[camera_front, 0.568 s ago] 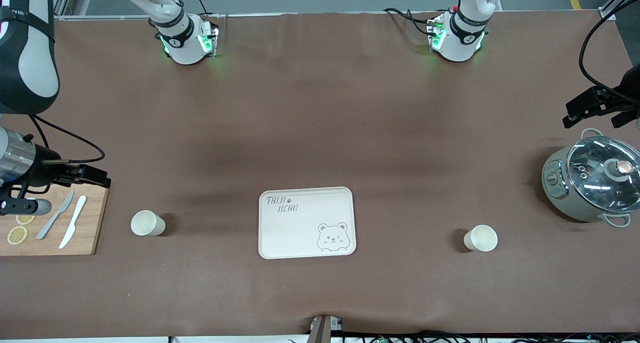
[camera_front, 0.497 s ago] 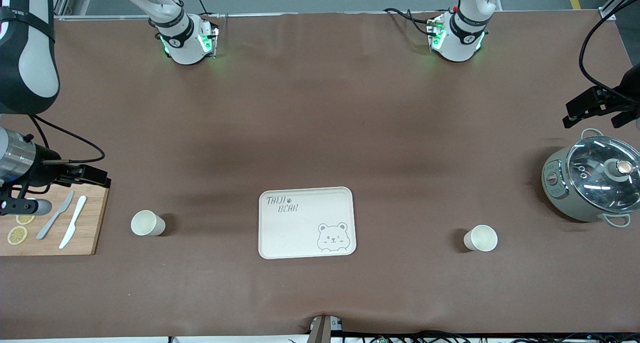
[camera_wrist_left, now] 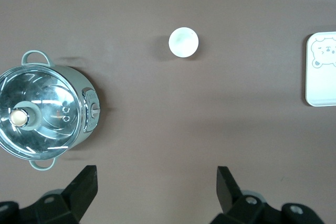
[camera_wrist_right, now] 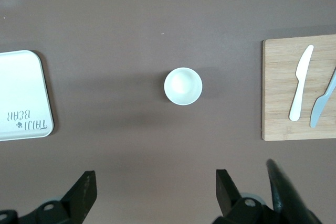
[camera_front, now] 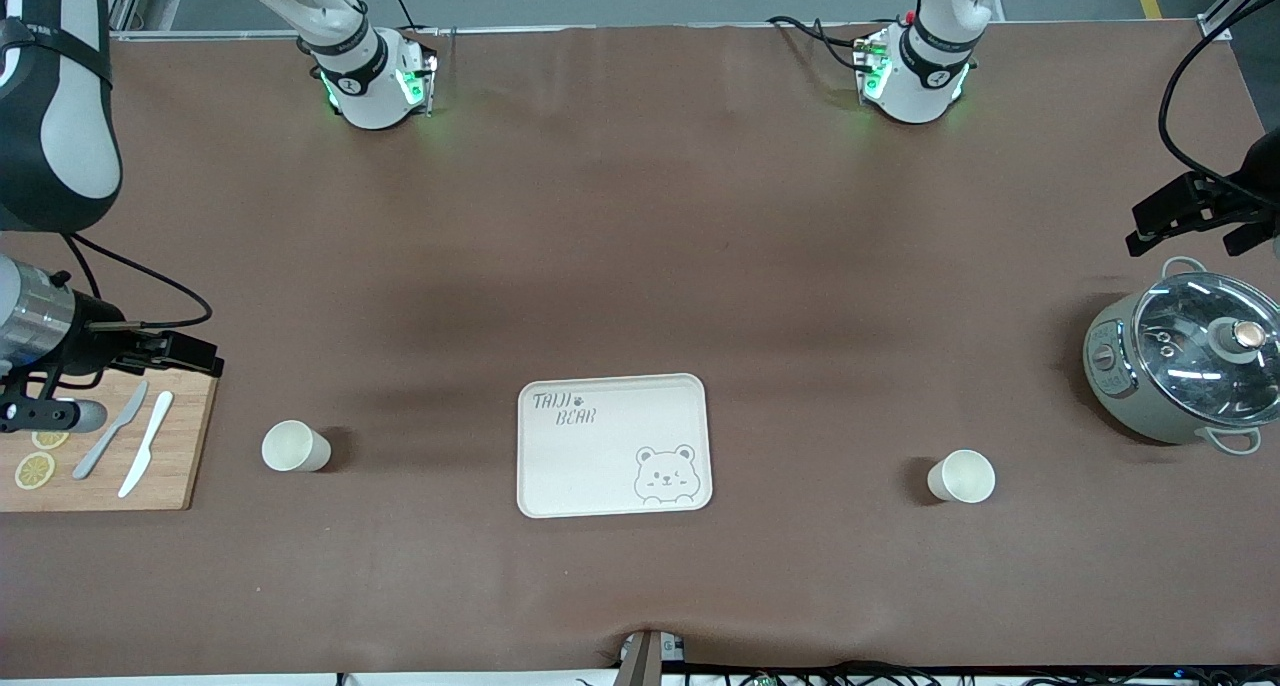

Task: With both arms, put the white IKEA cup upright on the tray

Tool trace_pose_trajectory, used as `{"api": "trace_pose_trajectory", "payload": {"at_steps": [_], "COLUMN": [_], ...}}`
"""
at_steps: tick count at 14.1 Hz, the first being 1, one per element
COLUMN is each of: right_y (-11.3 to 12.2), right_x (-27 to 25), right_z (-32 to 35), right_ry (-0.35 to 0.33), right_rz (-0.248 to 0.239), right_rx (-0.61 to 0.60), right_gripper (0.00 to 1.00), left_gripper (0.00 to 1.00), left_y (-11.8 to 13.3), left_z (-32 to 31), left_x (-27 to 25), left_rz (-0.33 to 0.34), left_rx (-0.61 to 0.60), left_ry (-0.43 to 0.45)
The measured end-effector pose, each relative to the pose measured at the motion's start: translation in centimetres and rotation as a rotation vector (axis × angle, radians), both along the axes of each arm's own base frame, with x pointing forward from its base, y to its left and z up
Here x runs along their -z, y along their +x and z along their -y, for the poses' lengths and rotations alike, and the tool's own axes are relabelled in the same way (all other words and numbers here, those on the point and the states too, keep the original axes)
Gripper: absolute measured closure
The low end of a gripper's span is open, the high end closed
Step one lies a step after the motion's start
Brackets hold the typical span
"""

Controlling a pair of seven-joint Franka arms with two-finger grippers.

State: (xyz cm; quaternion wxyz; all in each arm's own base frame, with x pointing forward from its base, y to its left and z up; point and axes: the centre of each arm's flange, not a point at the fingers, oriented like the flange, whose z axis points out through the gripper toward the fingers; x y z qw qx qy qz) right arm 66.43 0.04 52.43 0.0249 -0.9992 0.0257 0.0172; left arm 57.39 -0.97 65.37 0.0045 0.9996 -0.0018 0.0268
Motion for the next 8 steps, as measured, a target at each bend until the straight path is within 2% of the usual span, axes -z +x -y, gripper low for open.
{"api": "trace_pose_trajectory", "payload": {"at_steps": [5, 8], "right_y": [0.4, 0.4], "right_x": [0.8, 1.1], "right_z": [0.0, 0.0], "right_ry": [0.000, 0.000], "right_rz": [0.002, 0.003], "right_rx": [0.001, 0.001], "right_gripper": [0.00, 0.00], "left_gripper": [0.00, 0.00], "left_y": [0.0, 0.8], "left_z": [-0.3, -0.2], "left_x": [0.5, 2.4], "left_rz": [-0.020, -0.055], "left_rx": [-0.006, -0.011], "left_ry": [0.001, 0.005]}}
